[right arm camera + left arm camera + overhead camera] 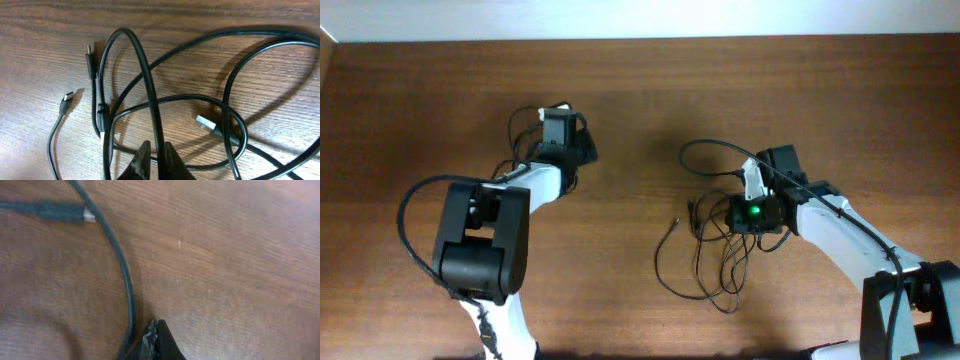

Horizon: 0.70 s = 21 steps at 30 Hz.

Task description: Untangle cables

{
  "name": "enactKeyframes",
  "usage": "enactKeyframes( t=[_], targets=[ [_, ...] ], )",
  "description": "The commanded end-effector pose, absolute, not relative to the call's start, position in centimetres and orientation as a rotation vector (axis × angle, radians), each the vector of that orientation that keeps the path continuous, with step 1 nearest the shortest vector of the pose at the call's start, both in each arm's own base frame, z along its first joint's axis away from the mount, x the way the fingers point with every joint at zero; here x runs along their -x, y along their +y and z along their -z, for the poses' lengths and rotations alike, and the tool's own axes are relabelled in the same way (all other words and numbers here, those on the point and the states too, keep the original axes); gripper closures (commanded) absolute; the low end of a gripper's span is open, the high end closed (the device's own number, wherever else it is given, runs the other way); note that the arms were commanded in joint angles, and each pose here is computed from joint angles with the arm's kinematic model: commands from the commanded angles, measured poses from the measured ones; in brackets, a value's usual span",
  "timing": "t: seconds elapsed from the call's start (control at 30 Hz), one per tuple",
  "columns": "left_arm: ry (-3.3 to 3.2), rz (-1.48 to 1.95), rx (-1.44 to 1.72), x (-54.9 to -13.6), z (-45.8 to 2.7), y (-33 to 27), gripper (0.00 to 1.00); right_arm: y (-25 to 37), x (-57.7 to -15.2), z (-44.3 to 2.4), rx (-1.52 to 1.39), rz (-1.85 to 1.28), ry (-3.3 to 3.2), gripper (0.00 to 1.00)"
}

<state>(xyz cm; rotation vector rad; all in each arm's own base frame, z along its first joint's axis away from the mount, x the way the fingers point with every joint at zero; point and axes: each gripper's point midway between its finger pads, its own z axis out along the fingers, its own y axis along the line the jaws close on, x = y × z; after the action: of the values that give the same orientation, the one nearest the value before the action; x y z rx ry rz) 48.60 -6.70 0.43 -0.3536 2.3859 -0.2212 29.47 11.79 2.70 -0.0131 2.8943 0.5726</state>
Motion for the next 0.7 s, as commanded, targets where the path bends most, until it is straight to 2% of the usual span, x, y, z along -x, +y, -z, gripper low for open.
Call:
enactKeyframes(
  t=[0.0,0.13,0.2,0.27,0.33,0.4,0.43,0.5,0.53,0.57,0.6,0.63,0.67],
  targets=[
    [2.373,-0.052,0.539,-47.8,1.7,-0.4,1.0,11.9,-29.5,-2.6,0.0,-0.584,2.897,0.9],
    [2.391,-0.277,1.081,-41.5,3.3,8.5,1.0,11.9,-29.5,-2.6,0.0,-0.584,2.897,0.9],
    [2.374,-0.341,1.351,-37.0,1.6,11.8,1.0,11.9,-29.5,-2.6,0.0,-0.584,2.897,0.9],
    [2.234,-0.4,1.763,-30.7,-1.8,13.6,1.0,11.9,-29.5,-2.6,0.0,-0.584,2.897,0.9],
    [2.157,-0.426,1.888,-27.7,-4.7,14.9,1.0,11.8,-29.4,-2.6,0.0,-0.583,2.901,0.9],
    [2.075,-0.395,1.939,-26.9,-6.4,16.4,1.0,11.8,-29.2,-2.5,-0.003,-0.582,2.911,0.9],
    [2.087,-0.345,1.911,-27.2,-7.0,16.4,1.0,11.8,-29.1,-2.5,-0.004,-0.581,2.914,0.9],
    [2.244,-0.078,1.607,-30.7,-9.2,14.4,0.99,11.8,-29.1,-2.5,-0.004,-0.582,2.914,0.9],
    [2.375,0.188,1.331,-32.9,-10.9,10.5,0.9,11.8,-29.1,-2.5,-0.004,-0.581,2.915,0.9],
    [2.452,0.321,1.187,-33.6,-11.3,7.1,0.89,11.8,-29.1,-2.5,-0.004,-0.582,2.914,0.9],
    [2.513,0.353,1.106,-33.7,-10.5,4.4,0.78,11.8,-29.1,-2.5,-0.004,-0.581,2.915,0.9],
    [2.595,0.358,1.035,-33.1,-9.0,1.9,0.82,11.8,-29.1,-2.5,-0.004,-0.582,2.915,0.9],
    [2.643,0.264,0.969,-32.4,-8.0,1.1,0.66,11.8,-29.1,-2.5,-0.004,-0.581,2.915,0.89]
  ],
)
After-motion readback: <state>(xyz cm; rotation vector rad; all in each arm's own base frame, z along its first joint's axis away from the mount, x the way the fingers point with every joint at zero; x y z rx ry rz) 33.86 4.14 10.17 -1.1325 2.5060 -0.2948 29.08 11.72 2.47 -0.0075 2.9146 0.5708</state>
